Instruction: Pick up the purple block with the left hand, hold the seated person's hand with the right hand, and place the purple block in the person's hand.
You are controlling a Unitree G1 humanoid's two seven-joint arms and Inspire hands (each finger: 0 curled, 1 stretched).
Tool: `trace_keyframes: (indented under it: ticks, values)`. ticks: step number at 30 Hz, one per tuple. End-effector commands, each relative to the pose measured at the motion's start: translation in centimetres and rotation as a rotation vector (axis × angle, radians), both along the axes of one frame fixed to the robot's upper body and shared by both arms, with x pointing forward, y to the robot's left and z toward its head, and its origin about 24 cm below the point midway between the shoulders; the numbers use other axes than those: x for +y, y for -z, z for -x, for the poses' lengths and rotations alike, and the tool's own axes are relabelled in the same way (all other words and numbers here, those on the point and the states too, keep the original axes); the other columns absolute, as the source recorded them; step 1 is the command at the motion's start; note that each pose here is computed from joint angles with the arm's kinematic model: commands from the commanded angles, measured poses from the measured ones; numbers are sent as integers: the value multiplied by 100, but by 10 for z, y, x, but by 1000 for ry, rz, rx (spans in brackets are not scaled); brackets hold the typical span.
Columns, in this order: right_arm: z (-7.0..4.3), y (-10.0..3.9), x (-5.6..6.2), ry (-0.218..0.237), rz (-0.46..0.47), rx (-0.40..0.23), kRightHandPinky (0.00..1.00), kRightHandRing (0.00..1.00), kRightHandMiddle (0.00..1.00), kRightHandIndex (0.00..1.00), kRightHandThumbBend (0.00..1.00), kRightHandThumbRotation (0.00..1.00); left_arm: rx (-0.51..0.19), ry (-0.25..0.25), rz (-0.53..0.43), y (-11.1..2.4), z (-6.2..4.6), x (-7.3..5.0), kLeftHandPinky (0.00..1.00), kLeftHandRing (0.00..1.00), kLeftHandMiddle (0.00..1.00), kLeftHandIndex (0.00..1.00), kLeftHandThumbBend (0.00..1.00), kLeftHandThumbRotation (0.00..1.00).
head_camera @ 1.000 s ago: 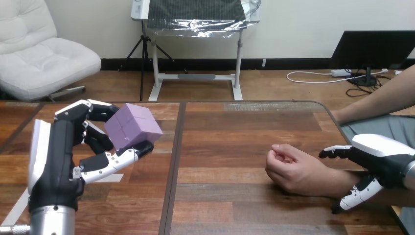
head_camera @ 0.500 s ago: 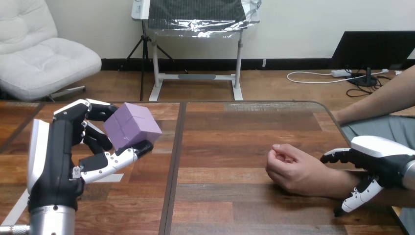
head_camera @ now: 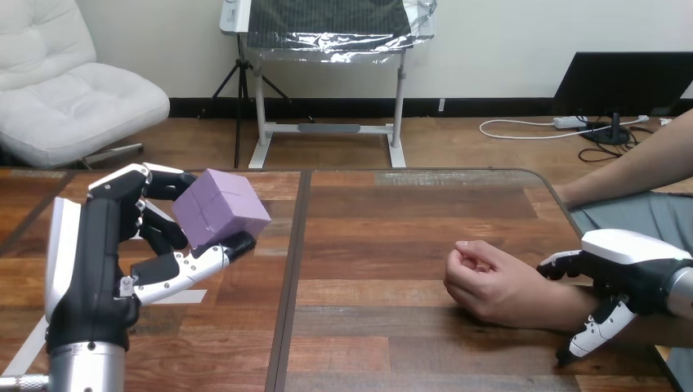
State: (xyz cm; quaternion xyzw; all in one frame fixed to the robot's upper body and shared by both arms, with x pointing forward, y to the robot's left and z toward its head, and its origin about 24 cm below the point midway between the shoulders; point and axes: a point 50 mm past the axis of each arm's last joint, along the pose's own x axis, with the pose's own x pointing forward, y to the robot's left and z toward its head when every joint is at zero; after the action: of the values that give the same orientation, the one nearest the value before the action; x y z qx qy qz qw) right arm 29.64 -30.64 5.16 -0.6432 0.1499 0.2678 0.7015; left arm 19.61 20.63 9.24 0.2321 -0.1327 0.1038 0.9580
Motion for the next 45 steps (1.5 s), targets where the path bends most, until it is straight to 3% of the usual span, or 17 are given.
trace_keyframes:
  ticks: [1, 16, 26, 45]
  values:
    - [9, 16, -7, 42, 40, 89, 70, 86, 85, 84, 99, 32, -117, 18, 7, -22, -3, -2, 23, 29, 35, 40, 55, 0]
    - [9, 24, -1, 49, 62, 153, 64, 81, 84, 82, 95, 34, -114, 9, 12, -23, -1, -2, 24, 29, 35, 40, 55, 0]
    - [11, 26, 6, 5, 48, 163, 59, 75, 80, 78, 93, 36, -118, 6, 2, -24, -1, -1, 24, 30, 36, 41, 54, 0]
    - [11, 31, 12, -12, 51, 193, 53, 63, 69, 70, 93, 24, -118, -12, -2, -27, -1, -1, 24, 29, 35, 41, 56, 0]
